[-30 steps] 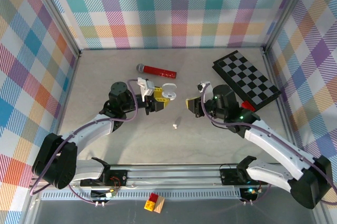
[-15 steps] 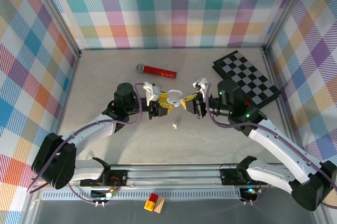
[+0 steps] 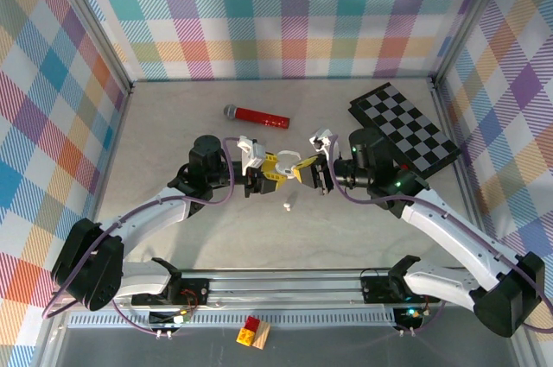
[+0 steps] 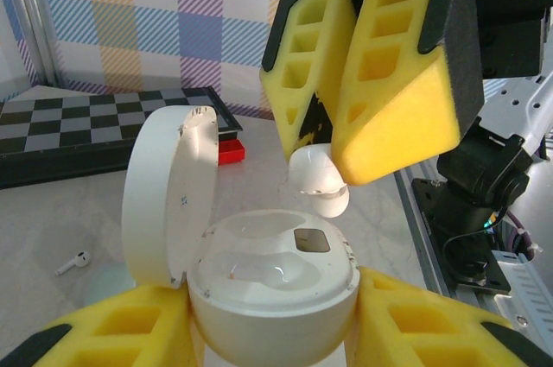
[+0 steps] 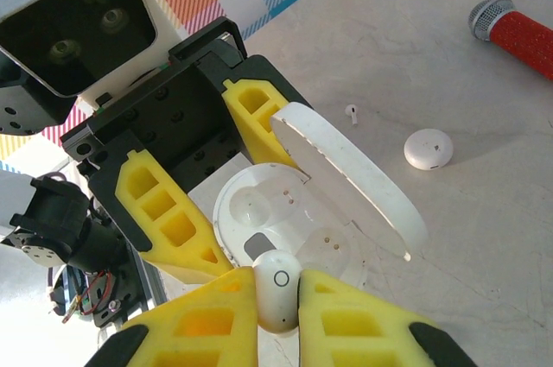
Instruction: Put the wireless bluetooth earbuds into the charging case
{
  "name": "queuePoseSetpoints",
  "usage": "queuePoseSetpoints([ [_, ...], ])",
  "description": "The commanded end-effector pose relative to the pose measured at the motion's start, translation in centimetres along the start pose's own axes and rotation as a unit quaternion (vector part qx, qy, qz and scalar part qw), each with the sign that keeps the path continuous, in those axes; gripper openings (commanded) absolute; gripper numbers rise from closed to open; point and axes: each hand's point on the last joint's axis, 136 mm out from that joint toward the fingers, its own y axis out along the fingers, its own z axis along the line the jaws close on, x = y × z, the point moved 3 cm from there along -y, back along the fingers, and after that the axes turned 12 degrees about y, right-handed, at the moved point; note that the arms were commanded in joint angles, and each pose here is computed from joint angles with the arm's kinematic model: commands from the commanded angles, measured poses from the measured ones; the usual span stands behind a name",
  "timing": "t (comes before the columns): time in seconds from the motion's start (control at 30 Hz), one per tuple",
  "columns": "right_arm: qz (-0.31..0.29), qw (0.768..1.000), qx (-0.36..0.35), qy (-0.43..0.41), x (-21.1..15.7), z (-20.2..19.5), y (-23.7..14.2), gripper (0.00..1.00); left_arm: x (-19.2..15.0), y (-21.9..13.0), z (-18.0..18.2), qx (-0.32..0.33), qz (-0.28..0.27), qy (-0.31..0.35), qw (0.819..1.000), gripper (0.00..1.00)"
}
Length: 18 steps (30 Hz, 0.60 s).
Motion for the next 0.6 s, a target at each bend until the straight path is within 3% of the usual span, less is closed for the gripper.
queuePoseSetpoints([
  [0.0, -0.018, 1.000, 0.002, -0.010, 1.19, 0.41, 0.08, 0.13, 2.30, -0.07, -0.52, -0.017, -0.023, 0.038, 0.999, 0.40],
  [0.57, -0.023, 1.000, -0.015, 0.005, 1.05, -0.55, 0.64, 0.13, 2.15, -0.02, -0.27, -0.010, -0.019, 0.035, 0.999, 0.40],
])
